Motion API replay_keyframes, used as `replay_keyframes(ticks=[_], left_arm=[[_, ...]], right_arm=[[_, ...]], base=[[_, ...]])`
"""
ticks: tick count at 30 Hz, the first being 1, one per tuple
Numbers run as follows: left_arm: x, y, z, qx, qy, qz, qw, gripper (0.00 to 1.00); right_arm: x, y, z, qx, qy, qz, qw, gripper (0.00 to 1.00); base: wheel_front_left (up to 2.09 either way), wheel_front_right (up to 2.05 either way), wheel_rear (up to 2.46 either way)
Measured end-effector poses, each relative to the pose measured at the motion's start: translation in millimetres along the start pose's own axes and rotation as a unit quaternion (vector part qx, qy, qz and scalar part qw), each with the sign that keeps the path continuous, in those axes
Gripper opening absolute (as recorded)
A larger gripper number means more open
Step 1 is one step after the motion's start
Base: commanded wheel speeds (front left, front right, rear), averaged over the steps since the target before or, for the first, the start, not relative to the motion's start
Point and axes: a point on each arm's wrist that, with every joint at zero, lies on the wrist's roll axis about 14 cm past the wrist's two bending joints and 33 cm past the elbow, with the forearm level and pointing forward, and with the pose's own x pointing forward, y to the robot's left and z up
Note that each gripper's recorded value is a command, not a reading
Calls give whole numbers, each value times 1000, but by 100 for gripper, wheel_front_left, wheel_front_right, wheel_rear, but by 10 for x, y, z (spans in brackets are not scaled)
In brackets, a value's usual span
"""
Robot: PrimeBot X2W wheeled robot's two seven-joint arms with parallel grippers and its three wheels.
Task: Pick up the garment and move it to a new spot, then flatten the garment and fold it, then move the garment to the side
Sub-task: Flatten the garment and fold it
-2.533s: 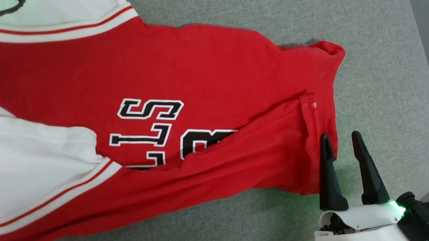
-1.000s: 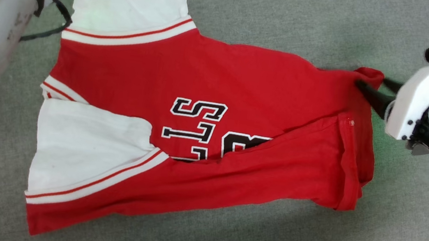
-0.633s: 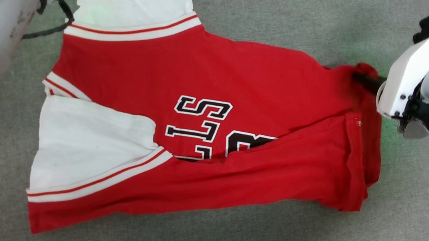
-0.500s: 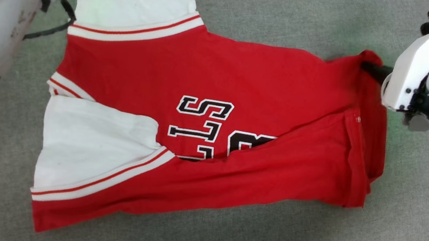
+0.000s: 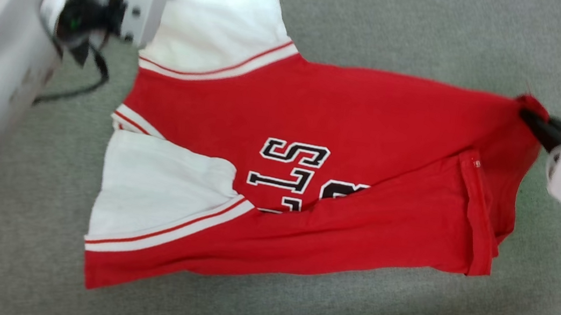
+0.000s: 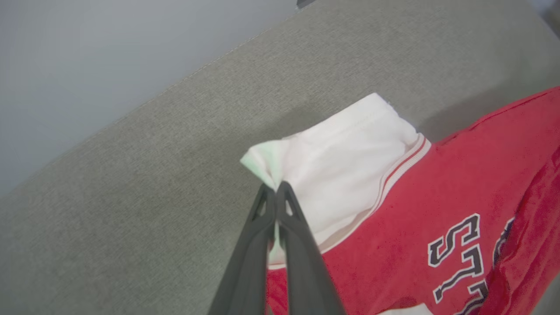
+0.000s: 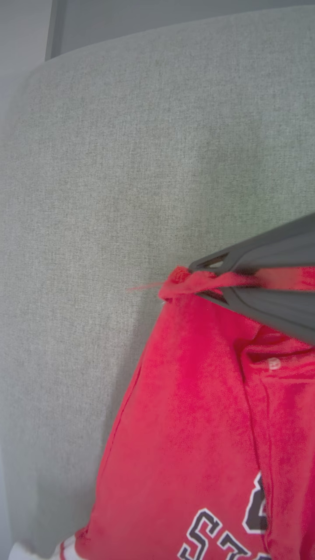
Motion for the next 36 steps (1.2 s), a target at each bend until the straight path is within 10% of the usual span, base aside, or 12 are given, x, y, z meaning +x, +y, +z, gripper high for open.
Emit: replay_keyframes(ticks=[19,36], left_arm=[[-801,-260,-1270,-48,110,11,993,0],[-481,-445,-1830,-101,197,-9,975,0]], right_arm=[[-411,268,-788,42,77,63,994,0],[-162,437,-1166,98,168,63,979,0]], base=[[0,0,0],[0,0,0]])
